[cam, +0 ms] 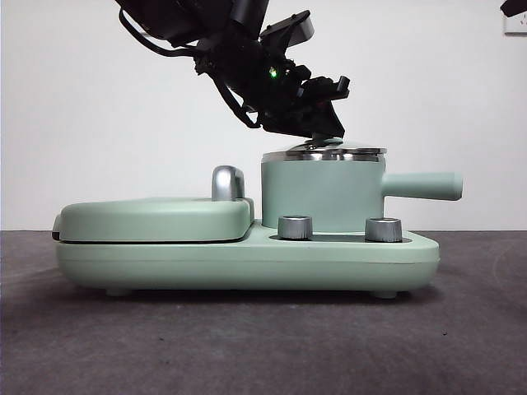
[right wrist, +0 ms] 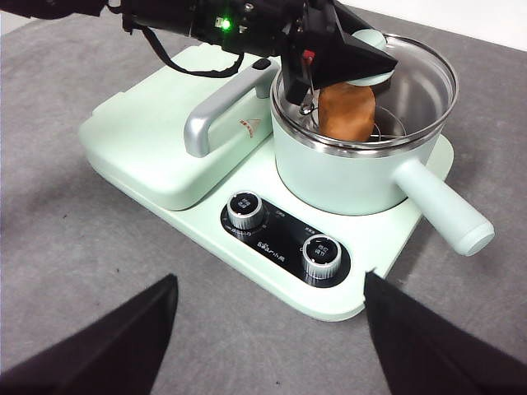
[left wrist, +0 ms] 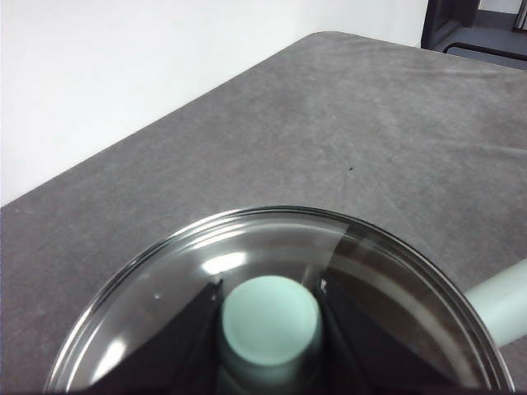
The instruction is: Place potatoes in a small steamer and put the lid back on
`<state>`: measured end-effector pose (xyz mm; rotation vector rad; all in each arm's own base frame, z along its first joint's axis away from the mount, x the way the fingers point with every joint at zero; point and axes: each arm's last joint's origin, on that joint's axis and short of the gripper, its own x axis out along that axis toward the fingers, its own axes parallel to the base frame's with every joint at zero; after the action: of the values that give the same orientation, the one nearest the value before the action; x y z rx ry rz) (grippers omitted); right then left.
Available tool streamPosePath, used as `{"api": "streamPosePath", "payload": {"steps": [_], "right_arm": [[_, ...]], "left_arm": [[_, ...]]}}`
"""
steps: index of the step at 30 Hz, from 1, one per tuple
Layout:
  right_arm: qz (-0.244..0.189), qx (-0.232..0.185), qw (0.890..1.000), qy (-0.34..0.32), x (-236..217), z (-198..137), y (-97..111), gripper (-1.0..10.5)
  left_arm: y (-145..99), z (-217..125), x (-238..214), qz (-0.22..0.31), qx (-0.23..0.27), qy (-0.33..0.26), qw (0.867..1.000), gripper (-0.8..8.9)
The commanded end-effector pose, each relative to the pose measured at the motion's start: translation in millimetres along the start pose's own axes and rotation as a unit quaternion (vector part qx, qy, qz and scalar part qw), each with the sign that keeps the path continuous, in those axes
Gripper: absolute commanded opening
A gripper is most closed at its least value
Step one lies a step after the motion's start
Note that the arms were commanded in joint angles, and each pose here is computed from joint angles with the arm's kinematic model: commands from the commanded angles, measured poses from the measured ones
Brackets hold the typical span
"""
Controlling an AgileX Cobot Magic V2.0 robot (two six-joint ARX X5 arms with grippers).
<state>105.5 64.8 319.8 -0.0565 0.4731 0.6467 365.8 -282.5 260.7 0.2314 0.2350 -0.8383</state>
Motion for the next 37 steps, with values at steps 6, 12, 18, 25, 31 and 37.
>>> {"api": "streamPosePath", "payload": {"steps": [6,12,18,25,31,37], "right_arm": [[0.002,-0.004,1.0,-0.003,0.1,2.2,0.8,3.6],[0.002,-0.004,1.0,-0.004,0.1,2.3,0.8,3.6],[0.002,-0.004,1.0,-0.003,0.3,2.3,0.7,3.6],[0.002,-0.003,1.0,0.002,2.6,2.3,0.4,3.6],[0.006,0.001,1.0,0.026,14.5,2.2,-1.1,3.6],[0.006,0.005,0.999,0.052,28.7,1.8,-3.1,3.6]], "left_arm": [[-4.9,8.9,-2.4,-0.006,-0.001,0.001,1.0,3.27],[-3.9,30.2,-33.3,-0.008,-0.007,0.028,1.0,3.14],[11.4,48.5,-83.7,-0.012,-0.073,0.077,0.994,3.1],[43.2,54.5,-140.7,-0.026,-0.153,0.082,0.984,3.05],[53.1,36.6,-186.9,0.017,-0.183,0.08,0.98,3.03],[41.9,3.7,-233.0,0.047,-0.21,0.08,0.973,3.03]]}}
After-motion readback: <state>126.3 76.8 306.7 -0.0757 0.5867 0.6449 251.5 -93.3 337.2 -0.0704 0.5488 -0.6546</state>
